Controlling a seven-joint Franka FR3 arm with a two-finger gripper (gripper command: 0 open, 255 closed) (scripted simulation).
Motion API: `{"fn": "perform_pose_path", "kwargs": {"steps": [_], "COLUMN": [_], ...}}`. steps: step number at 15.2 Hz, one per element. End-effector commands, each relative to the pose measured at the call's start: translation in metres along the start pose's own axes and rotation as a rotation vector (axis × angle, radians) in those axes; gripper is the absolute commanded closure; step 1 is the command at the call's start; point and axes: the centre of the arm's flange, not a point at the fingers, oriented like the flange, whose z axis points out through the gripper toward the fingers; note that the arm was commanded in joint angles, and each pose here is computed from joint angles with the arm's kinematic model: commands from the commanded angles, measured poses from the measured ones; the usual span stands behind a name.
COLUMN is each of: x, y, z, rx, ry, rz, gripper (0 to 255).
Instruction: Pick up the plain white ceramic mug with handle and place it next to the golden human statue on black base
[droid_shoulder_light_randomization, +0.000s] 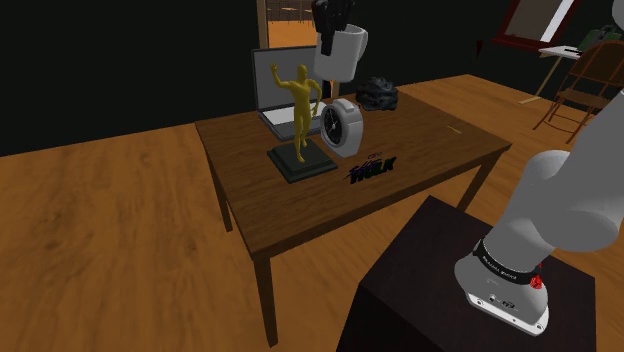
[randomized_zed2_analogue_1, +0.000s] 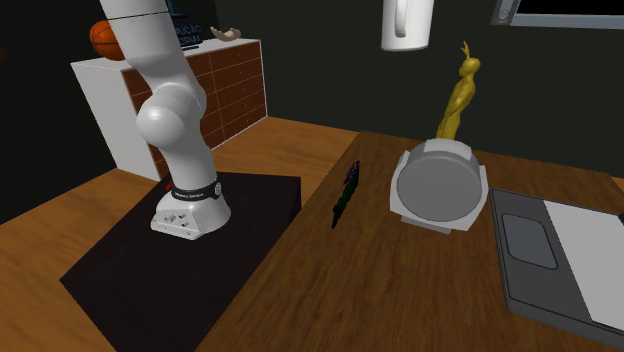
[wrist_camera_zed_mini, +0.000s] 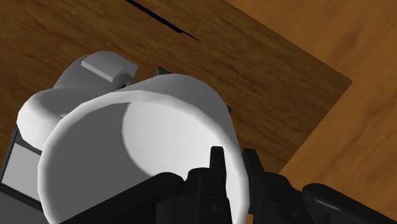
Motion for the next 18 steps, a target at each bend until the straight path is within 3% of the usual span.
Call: {"fn": "perform_pose_path", "kwargs": {"steps": [1,18], "x": [-0.001,-0.008], "y": [0.0,-0.001], "z": [0.011,0.101], "rx": [0.0,0.0], "ry": [0.001,0.001], "rz": [0.0,0.0], "gripper": [255,255]}}
